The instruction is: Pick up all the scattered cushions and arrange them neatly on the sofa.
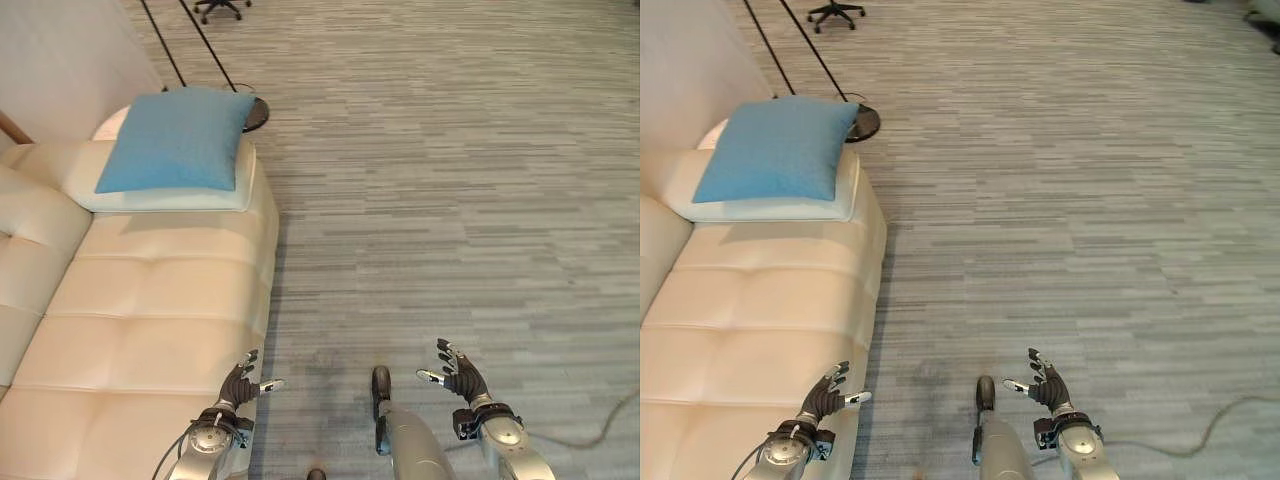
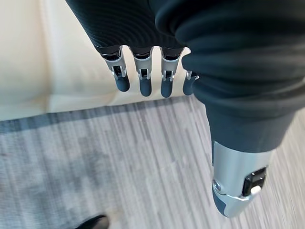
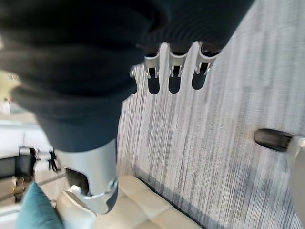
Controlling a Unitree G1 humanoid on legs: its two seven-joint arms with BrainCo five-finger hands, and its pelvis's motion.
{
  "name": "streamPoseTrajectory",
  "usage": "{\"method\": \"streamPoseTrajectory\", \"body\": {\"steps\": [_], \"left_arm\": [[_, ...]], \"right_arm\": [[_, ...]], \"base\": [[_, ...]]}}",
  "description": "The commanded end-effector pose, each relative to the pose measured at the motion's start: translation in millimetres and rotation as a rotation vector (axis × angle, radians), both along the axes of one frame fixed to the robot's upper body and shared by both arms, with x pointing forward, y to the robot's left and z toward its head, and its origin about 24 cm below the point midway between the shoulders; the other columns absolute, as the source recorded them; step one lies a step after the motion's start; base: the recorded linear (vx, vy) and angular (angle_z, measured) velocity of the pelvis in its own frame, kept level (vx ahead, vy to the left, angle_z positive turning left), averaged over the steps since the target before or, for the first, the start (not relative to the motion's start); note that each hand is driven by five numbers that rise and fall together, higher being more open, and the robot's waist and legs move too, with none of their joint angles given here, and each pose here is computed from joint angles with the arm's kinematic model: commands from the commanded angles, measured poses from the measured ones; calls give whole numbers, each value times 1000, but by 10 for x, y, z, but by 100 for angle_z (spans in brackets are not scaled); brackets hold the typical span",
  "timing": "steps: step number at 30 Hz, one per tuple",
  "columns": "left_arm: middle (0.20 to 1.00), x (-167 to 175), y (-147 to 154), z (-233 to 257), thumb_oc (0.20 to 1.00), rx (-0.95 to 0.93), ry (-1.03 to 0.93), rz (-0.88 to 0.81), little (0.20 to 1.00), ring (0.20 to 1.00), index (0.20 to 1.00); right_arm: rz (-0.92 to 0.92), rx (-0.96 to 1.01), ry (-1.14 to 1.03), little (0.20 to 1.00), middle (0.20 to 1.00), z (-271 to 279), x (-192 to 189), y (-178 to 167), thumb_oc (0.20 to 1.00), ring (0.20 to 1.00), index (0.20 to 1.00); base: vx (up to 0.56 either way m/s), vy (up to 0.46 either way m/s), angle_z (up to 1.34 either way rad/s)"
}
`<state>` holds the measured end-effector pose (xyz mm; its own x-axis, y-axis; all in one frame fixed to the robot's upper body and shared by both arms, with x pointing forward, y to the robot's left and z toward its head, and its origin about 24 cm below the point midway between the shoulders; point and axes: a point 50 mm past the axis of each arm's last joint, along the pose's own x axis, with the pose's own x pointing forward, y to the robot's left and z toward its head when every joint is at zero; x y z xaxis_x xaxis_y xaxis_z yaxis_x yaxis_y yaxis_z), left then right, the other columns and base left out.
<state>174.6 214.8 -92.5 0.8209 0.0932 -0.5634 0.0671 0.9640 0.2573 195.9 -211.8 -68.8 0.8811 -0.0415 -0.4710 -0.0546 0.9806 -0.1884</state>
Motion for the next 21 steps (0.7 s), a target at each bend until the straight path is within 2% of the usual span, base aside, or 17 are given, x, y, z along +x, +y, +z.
{"method": "streamPoseTrajectory", "body": {"steps": [1,9,21], "left_arm": [[1000,54,90,108,1000,11,-72,10,1000,1000,1000],[1000,-47,238,86,1000,22,-58,102,1000,1000,1000],[1000,-144,350,72,1000,55,-27,121,1000,1000,1000]], "right_arm": [[30,-34,-147,1000,1000,277,179,-67,1000,1000,1000],[-1,-100,-134,1000,1000,295,136,-249,1000,1000,1000],[9,-90,-94,1000,1000,221,42,-205,1000,1000,1000]], "base": [[527,-299,-14],[475,-68,7],[575,123,-2]]}}
